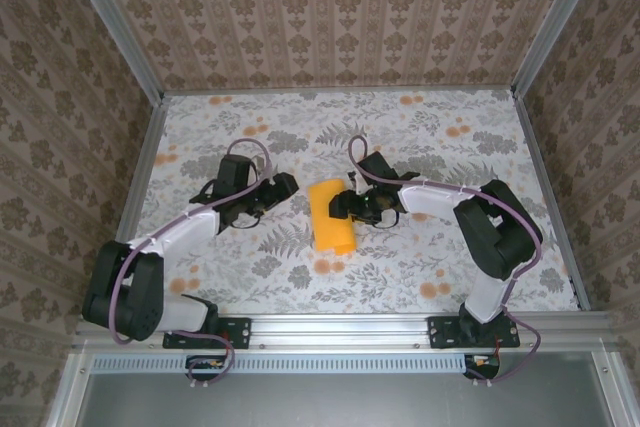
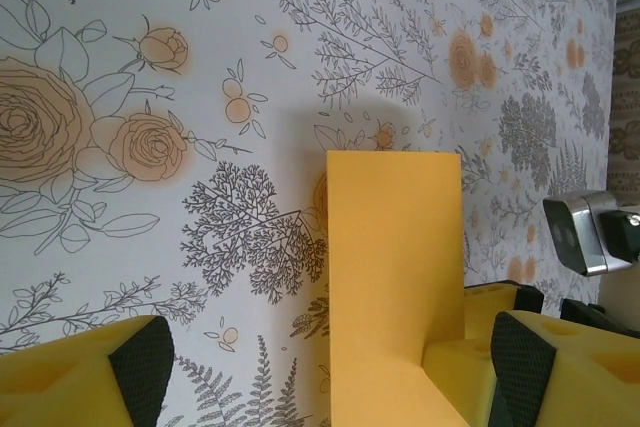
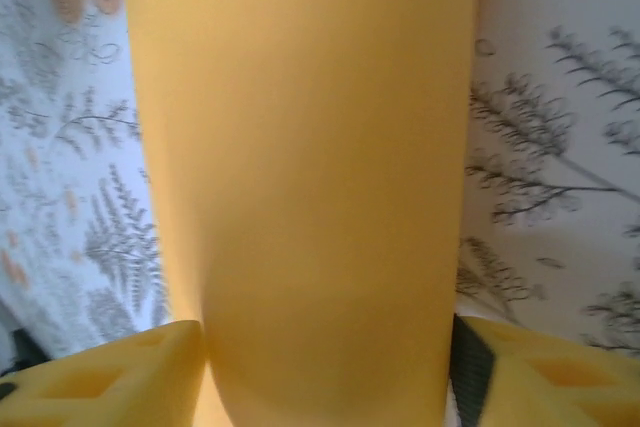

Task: Fold a paper plane with a square sheet of paper (pick it up from the middle)
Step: Fold the square sheet of paper in half at the center of the table.

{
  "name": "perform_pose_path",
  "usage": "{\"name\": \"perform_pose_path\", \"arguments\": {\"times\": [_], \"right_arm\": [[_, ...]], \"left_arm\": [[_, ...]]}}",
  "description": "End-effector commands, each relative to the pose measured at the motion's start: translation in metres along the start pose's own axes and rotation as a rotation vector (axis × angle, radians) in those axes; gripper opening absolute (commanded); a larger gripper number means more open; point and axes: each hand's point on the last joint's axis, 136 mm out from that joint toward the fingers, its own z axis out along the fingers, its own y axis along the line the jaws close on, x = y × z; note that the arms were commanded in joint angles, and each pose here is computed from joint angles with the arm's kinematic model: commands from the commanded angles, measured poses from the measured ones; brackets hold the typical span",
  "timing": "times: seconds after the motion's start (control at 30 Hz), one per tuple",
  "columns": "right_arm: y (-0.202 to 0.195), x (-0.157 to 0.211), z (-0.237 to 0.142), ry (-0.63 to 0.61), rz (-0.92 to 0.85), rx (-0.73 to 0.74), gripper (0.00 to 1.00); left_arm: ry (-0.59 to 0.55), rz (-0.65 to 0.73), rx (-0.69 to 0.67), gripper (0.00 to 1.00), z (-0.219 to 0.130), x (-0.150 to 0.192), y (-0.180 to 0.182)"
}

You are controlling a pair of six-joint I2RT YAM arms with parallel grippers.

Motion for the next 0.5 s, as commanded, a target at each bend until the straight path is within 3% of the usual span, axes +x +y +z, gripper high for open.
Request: {"name": "perform_pose_path", "arguments": {"times": [0.0, 0.2, 0.33, 0.47], "right_arm": [[-0.018, 0.003, -0.007, 0.002, -0.044, 0.106, 0.75], [-0.025, 0.002, -0.018, -0.008, -0.091, 0.164, 0.8], [-0.03, 0.005, -0.015, 0.019, -0.1, 0.179, 0.76], [-0.039, 0.005, -0.011, 0.037, -0.054, 0.188, 0.7]], "left_arm": [[-0.001, 0.005, 0.026, 0.86, 0.005, 0.001, -0.006], [0.0, 0.028, 0.03, 0.8, 0.011, 0.006, -0.012], [0.03, 0.048, 0.06, 0.79, 0.017, 0.016, -0.023], [0.078, 0.048, 0.127, 0.69, 0.032, 0.028, -0.045]]}}
